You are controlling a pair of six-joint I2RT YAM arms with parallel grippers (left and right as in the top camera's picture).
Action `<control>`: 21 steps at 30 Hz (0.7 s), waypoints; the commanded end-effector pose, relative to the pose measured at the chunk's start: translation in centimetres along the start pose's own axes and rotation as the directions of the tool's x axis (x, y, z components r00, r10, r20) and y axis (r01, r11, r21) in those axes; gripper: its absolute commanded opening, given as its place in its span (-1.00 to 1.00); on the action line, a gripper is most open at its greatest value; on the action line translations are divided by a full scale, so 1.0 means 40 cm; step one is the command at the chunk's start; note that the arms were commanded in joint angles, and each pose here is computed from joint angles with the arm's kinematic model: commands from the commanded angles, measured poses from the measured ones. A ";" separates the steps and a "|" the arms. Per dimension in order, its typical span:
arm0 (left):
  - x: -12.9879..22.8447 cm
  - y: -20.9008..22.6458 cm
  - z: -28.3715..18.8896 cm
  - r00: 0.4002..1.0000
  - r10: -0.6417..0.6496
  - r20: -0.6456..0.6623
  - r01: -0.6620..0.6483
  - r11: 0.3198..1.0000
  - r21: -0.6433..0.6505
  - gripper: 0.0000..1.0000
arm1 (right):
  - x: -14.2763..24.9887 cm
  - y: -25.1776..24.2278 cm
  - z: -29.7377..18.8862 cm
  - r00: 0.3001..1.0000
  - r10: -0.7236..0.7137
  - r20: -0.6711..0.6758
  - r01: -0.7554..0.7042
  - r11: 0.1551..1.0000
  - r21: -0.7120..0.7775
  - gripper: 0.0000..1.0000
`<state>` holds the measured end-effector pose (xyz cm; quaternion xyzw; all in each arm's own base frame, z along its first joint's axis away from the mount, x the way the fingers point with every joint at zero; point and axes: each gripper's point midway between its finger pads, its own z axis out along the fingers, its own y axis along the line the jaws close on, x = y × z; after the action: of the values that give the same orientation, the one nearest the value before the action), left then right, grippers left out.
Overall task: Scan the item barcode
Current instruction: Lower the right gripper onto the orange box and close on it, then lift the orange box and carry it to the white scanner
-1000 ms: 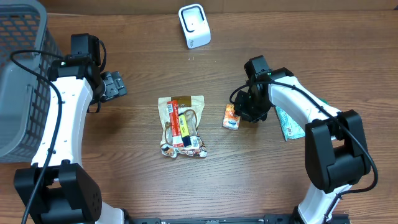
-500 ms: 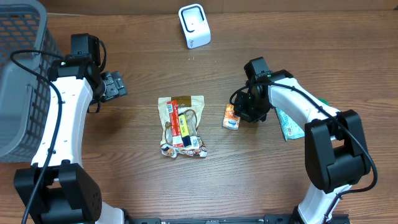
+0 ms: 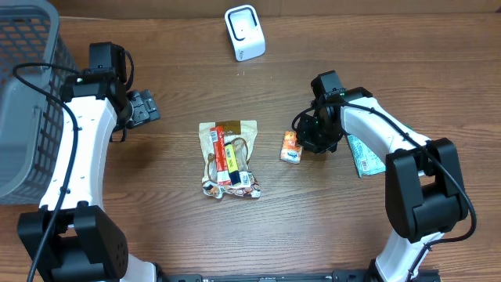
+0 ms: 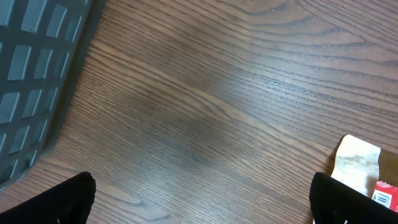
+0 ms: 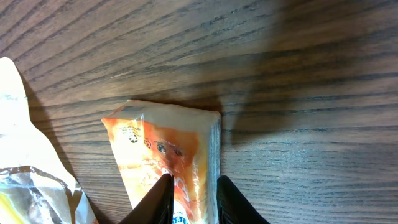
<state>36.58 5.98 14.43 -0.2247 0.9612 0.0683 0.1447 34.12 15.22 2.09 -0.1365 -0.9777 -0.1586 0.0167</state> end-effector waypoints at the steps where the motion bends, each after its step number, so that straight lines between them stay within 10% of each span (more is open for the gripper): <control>1: -0.014 -0.001 -0.020 0.999 0.016 0.029 -0.016 1.000 0.004 0.99 | 0.002 0.004 -0.019 1.000 -0.019 0.015 0.019 1.000 -0.015 -0.52; 21: -0.014 -0.001 -0.020 0.999 0.016 0.029 -0.016 1.000 0.004 1.00 | 0.024 -0.019 0.049 0.999 -0.033 0.021 0.034 0.998 -0.054 -0.93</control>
<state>36.58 5.98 14.43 -0.2247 0.9612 0.0683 0.1447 33.99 15.73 0.83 -0.1194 -0.9744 -0.1899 -0.0154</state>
